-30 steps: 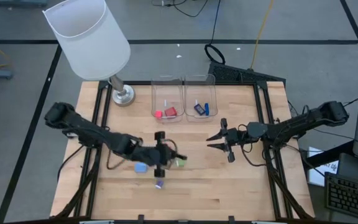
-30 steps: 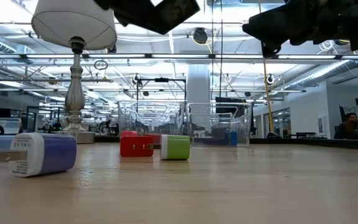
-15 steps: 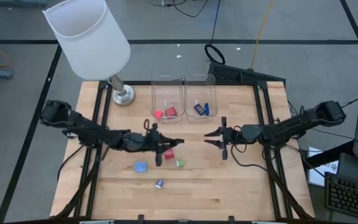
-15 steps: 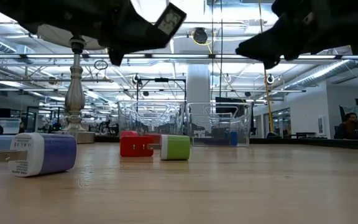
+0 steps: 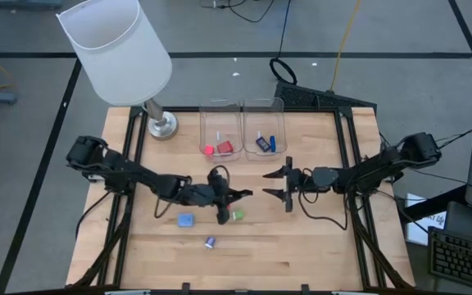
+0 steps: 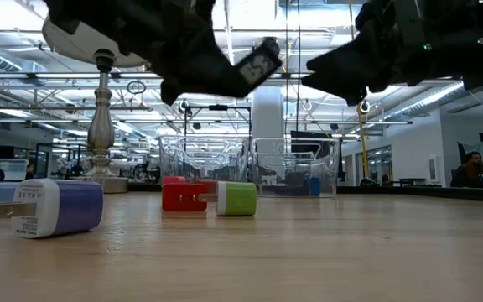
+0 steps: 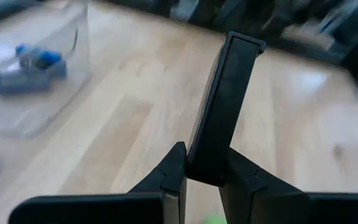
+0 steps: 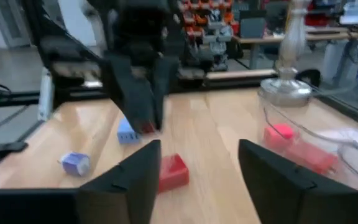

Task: Pick & Place Office items
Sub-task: Put the black timer into the right transparent bin

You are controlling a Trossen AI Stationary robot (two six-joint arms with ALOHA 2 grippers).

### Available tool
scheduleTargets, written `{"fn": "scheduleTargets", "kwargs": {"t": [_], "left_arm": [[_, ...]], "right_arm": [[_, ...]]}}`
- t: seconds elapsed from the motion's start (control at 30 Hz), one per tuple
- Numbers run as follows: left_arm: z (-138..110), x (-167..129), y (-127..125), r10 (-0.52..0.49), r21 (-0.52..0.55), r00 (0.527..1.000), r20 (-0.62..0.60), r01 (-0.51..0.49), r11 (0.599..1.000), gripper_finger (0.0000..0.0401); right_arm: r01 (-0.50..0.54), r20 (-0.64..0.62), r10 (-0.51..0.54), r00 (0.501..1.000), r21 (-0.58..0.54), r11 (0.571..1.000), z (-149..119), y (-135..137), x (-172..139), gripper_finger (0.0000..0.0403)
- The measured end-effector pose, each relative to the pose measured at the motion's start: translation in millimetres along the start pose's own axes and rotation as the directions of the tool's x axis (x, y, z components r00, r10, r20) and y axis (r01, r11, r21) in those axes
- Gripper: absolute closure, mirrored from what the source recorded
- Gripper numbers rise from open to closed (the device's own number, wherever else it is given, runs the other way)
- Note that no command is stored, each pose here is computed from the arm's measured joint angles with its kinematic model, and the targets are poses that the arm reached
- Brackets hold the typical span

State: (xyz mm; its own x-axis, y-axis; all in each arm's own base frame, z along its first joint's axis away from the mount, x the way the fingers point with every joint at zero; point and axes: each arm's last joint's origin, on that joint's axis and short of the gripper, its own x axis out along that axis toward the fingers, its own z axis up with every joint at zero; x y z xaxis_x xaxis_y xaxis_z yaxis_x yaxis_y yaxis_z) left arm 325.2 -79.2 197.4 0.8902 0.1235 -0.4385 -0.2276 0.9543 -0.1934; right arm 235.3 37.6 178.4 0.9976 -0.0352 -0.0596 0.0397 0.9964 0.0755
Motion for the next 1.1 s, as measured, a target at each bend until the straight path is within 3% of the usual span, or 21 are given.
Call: {"fn": "scheduleTargets", "kwargs": {"t": [0.27, 0.7, 1.1], "left_arm": [[7.0, 20.2, -10.4, 0.02, 0.046, 0.999, -0.046, -0.018, 0.999, 0.0334], [11.1, 24.3, -9.6, 0.012, 0.057, 0.998, -0.057, -0.009, 0.998, 0.0338], [12.8, 25.5, -7.3, -0.001, 0.066, 0.998, -0.056, 0.005, 0.998, 0.0333]], "right_arm": [[-0.036, -0.005, 0.036, 0.999, -0.019, 0.999, -0.1, 5.0, 5.3, 0.013], [-0.103, -0.02, 0.103, 0.995, -0.024, 0.994, 6.8, 21.4, 11.7, 0.0144], [-0.074, -0.042, 0.073, 0.996, -0.008, 0.997, -4.1, 21.7, 18.0, 0.015]]}}
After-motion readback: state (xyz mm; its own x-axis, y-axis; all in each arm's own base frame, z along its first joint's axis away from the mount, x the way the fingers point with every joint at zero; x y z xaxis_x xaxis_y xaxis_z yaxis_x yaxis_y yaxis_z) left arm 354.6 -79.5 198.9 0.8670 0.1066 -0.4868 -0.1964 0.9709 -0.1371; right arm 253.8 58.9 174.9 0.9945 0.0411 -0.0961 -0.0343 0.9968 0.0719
